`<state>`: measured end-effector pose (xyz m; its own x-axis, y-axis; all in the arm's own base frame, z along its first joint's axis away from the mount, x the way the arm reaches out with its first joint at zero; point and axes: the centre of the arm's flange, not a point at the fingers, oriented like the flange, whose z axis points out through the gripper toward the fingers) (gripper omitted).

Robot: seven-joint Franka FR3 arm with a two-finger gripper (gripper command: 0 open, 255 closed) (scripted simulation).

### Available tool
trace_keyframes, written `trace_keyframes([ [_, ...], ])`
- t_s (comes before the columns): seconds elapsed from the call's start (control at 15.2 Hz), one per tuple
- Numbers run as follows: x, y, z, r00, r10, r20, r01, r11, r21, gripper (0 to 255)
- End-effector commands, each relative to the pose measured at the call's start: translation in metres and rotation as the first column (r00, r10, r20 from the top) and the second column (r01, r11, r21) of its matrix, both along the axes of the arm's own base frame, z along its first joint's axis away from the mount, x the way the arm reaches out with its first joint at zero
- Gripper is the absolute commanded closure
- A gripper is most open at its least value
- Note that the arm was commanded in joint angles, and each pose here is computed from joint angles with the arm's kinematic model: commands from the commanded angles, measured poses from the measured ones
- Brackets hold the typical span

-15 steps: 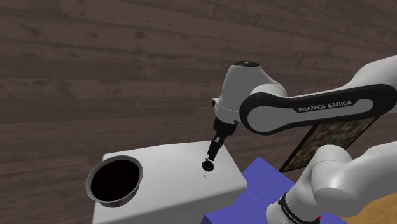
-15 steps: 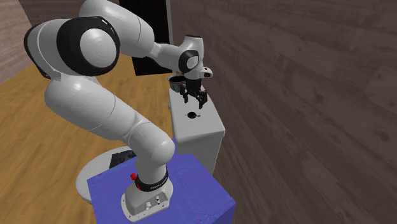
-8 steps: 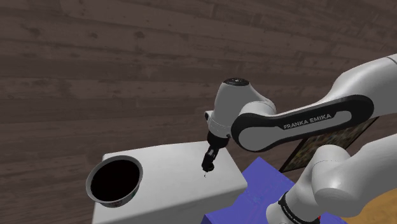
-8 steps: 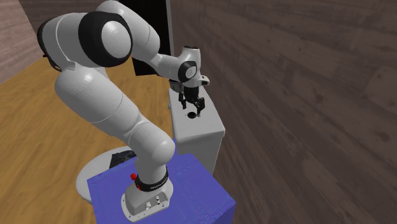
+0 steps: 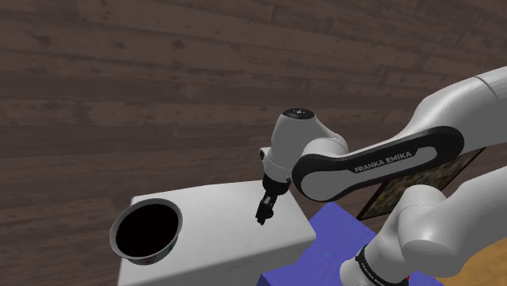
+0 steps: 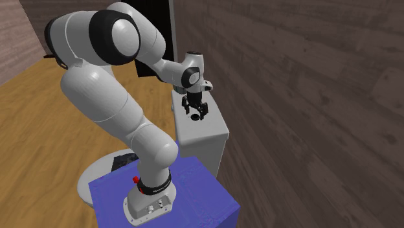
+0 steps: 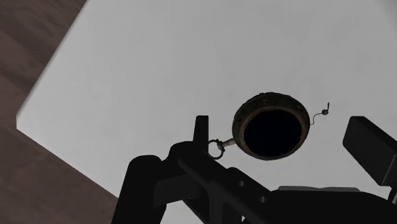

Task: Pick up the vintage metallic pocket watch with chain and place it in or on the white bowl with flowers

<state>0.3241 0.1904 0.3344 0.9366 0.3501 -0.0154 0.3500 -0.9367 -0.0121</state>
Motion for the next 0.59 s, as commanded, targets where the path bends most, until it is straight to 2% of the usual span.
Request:
trace_keyframes([
  [0.0, 0.0, 0.0, -0.0001, 1.0, 0.0, 0.0, 0.0, 1.0, 0.0, 0],
  [0.07, 0.0, 0.0, 0.0, 1.0, 0.0, 0.0, 0.0, 1.0, 0.0, 0],
  [0.13, 0.0, 0.0, 0.0, 1.0, 0.0, 0.0, 0.0, 1.0, 0.0, 255],
  [0.53, -0.0001, 0.0001, -0.0001, 1.0, 0.0, 0.0, 0.0, 1.0, 0.0, 255],
])
